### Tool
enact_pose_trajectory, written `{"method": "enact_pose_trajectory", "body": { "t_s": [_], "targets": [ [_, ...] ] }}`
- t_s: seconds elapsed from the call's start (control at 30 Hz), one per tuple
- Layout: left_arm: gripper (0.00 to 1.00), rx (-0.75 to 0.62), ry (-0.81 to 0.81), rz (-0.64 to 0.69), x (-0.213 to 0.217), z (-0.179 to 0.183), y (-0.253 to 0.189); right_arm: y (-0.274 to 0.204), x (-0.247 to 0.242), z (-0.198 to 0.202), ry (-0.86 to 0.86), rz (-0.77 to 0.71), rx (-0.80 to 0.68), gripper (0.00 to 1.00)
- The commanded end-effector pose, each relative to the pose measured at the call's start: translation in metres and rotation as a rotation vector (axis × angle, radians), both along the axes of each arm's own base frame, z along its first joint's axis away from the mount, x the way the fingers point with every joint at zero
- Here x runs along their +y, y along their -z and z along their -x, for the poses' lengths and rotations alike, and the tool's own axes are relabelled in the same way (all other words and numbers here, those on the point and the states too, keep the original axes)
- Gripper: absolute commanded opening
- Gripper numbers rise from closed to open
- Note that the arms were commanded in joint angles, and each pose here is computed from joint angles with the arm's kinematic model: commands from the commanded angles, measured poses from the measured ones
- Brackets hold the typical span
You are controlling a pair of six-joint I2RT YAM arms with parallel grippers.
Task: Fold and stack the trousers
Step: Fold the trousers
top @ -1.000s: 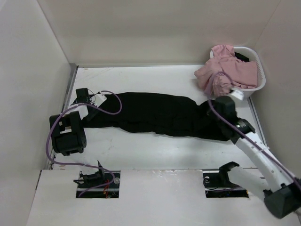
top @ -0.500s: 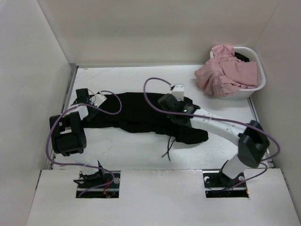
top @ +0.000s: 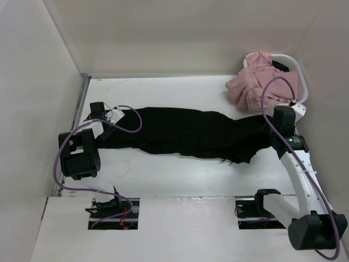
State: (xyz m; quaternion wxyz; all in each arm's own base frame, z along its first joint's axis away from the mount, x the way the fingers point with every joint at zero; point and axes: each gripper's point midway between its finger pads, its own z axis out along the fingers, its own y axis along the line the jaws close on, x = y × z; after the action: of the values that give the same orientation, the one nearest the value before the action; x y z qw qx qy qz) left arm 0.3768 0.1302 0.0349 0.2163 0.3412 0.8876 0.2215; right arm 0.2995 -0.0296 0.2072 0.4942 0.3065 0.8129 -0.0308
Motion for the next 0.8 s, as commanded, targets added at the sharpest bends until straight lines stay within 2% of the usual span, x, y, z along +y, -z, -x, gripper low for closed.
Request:
{"method": "enact_pose_trajectory", "body": {
  "t_s": [0.0, 0.1, 0.3, 0.43, 0.6, 0.7, 0.73, 0.77],
  "targets": [
    [0.59, 0.13, 0.008, 0.043, -0.008, 0.023, 0.028, 0.027, 0.004, 0.009, -0.101, -0.096, 0.086, 0.07],
    [0.59, 0.154, -0.005, 0.022, 0.002, 0.026, 0.03, 0.039, -0.017, 0.013, -0.024, -0.171, 0.095, 0.11],
    [0.58, 0.157, -0.019, 0.006, 0.015, 0.027, 0.027, 0.047, -0.032, -0.002, 0.024, -0.319, 0.062, 0.27],
    [0.58, 0.152, -0.02, 0.005, 0.016, 0.028, 0.025, 0.062, -0.018, 0.01, 0.071, -0.437, 0.053, 0.19],
    [0.58, 0.158, -0.019, 0.009, 0.015, 0.031, 0.028, 0.092, -0.018, 0.052, 0.267, -0.592, 0.017, 0.11],
    [0.58, 0.164, -0.019, 0.01, 0.014, 0.033, 0.028, 0.112, -0.021, 0.074, 0.417, -0.667, 0.001, 0.22],
    [0.58, 0.161, -0.017, 0.01, 0.014, 0.033, 0.027, 0.12, -0.02, 0.078, 0.45, -0.689, 0.007, 0.32],
    [0.58, 0.159, -0.015, 0.01, 0.014, 0.033, 0.027, 0.128, -0.021, 0.081, 0.483, -0.701, 0.014, 0.53]
  ]
}}
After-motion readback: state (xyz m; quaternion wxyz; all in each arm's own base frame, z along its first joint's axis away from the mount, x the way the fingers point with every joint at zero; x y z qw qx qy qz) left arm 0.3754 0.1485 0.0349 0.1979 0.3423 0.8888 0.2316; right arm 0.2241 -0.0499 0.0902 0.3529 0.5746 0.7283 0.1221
